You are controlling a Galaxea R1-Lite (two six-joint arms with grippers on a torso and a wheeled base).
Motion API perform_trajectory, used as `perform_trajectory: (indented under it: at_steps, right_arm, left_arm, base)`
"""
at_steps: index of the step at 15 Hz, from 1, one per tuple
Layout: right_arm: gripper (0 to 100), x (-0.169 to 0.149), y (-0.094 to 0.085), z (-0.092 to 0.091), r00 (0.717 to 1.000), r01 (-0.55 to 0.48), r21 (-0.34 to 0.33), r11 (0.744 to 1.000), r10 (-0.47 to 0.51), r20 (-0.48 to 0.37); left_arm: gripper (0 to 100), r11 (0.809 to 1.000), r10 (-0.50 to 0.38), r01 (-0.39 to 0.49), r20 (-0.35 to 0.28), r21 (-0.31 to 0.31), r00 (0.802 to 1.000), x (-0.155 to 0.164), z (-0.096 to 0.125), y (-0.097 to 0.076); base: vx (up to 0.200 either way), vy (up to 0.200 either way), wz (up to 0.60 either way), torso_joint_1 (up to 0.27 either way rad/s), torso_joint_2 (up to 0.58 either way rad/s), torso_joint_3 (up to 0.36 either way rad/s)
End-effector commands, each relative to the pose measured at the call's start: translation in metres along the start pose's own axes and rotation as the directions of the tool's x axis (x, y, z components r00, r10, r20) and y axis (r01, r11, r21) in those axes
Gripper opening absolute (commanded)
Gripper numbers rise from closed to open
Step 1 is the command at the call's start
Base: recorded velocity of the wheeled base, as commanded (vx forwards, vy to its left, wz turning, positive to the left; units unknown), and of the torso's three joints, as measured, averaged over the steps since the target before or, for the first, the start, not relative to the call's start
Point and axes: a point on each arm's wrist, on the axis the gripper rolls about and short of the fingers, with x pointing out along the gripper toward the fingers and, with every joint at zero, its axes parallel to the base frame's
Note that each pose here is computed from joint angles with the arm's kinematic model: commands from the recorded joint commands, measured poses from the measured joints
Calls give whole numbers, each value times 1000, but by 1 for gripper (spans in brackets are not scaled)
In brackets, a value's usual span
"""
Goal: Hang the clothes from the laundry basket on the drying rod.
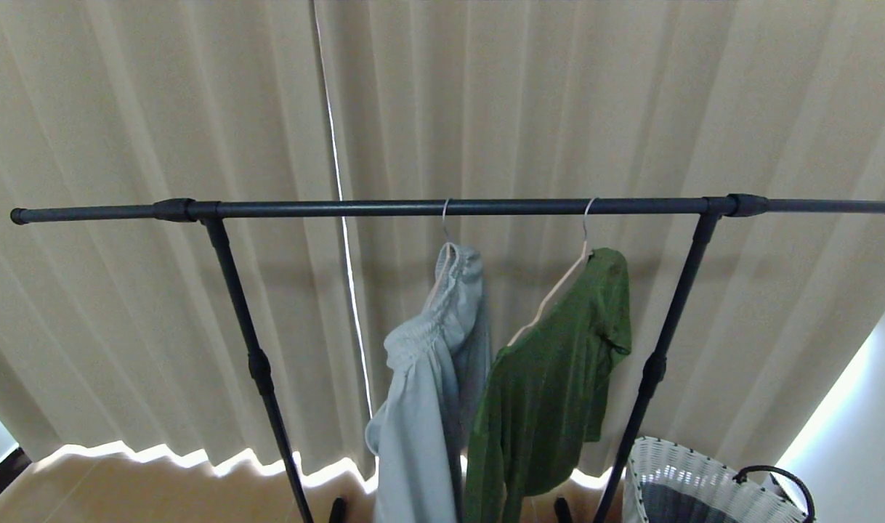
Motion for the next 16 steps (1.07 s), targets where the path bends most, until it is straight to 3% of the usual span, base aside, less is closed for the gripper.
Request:
perform_trajectory:
  at_steps: [1, 16]
  right_arm:
    - [100, 0, 0, 0, 1000, 0, 9, 1000, 0, -2]
    - [100, 0, 0, 0, 1000, 1, 9, 1000, -1, -1]
  left_arm:
    - [100, 1000, 1, -1, 1, 0, 1000, 0, 0, 0]
    - [100, 1000, 1, -1, 1, 0, 1000, 0, 0, 0]
  base:
    - [0, 0, 0, 0, 0, 0]
    - [0, 0, 0, 0, 0, 0]
